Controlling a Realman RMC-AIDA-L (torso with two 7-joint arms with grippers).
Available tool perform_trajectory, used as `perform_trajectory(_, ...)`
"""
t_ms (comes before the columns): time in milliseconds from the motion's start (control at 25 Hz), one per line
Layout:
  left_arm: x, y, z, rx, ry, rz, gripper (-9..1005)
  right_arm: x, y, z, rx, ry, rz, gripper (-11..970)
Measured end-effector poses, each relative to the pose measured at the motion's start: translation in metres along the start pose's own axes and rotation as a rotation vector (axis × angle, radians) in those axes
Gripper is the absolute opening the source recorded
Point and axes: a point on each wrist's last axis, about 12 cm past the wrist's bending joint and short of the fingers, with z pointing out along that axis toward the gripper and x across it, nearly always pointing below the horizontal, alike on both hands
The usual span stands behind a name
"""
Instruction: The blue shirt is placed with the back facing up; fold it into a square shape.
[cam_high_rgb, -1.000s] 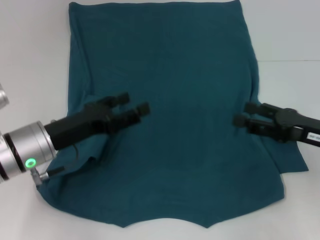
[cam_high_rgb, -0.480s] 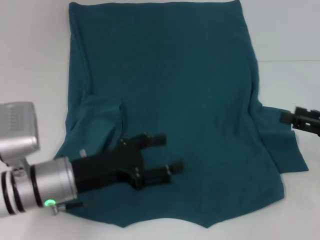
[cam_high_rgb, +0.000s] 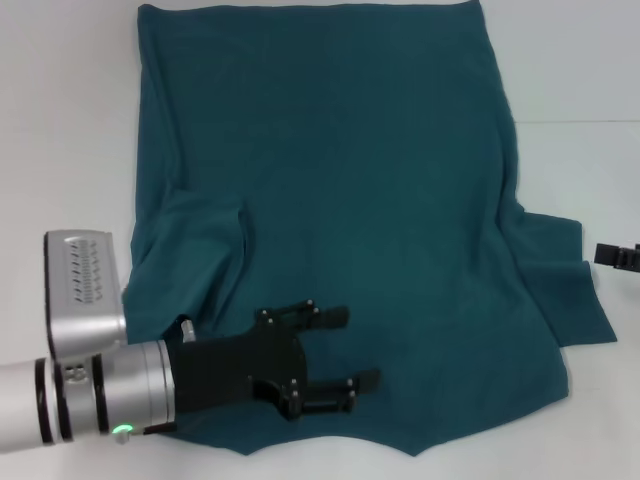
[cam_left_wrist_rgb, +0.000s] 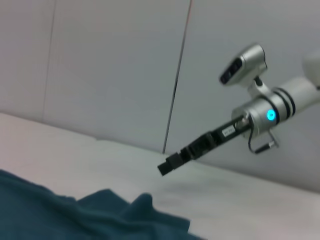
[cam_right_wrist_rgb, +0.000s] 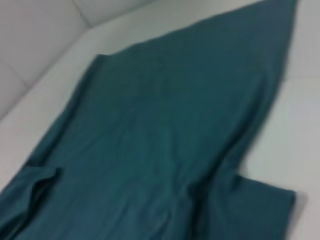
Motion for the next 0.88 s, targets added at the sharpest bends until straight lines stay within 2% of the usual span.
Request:
perform_trajectory(320,0.003,0.000,0.005,0.007,0.042,0.075,831,0.000,0.000,0.006,0.021,0.036,0.069,934)
perform_trajectory(880,0.001,0.002,0.005,0.004,0.043,0.087,832,0.002,0.009,0.035,0.041,0.016,0.092,930)
